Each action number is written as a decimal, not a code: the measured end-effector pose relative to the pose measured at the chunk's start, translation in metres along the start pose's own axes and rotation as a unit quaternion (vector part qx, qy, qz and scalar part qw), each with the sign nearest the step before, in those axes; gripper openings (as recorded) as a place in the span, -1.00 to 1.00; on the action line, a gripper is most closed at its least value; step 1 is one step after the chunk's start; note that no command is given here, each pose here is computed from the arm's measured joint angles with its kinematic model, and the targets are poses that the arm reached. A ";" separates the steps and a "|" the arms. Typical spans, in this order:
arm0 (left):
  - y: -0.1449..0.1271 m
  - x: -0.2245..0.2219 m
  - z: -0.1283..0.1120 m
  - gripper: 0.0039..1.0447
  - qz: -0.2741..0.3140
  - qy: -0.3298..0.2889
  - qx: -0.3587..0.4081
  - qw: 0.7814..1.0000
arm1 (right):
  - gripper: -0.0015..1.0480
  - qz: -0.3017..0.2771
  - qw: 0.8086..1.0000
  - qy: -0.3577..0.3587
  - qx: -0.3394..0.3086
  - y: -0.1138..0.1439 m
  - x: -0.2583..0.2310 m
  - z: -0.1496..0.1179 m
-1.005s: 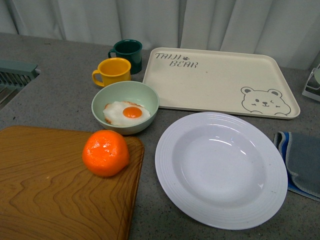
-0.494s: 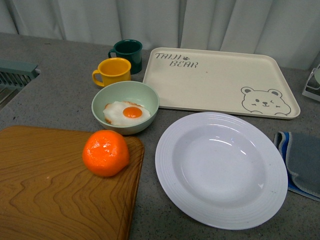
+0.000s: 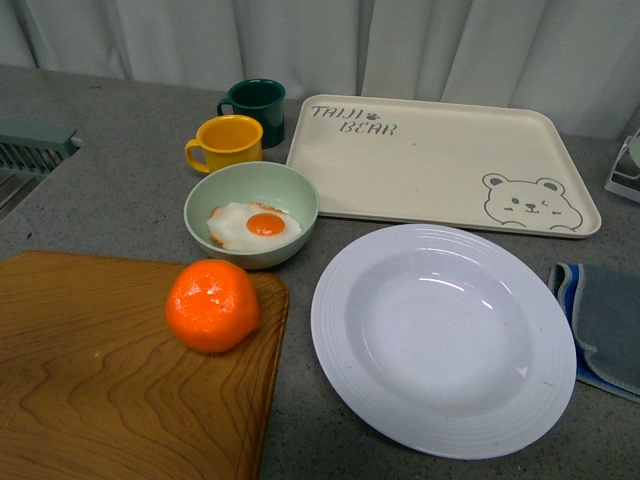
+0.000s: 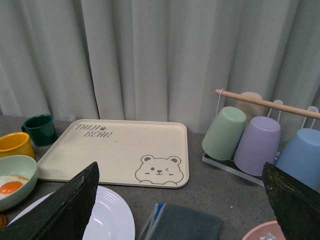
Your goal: Place orange and plate with both arms
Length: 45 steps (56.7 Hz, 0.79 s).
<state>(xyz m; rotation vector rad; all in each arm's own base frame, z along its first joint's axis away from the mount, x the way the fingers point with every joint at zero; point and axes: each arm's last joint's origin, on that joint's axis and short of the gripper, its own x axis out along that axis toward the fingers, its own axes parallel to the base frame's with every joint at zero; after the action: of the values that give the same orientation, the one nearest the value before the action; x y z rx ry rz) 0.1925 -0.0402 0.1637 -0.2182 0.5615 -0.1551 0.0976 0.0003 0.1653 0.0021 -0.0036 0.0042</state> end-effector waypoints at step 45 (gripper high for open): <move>-0.037 0.100 -0.021 0.88 -0.062 0.188 0.023 0.980 | 0.82 0.000 1.000 0.000 0.000 0.000 0.000 0.000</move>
<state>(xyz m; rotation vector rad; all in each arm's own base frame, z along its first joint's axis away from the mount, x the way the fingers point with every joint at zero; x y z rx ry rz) 0.2615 -0.0994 0.1051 -0.1786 0.9205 -0.3348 0.0976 0.0003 0.1653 0.0021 -0.0036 0.0038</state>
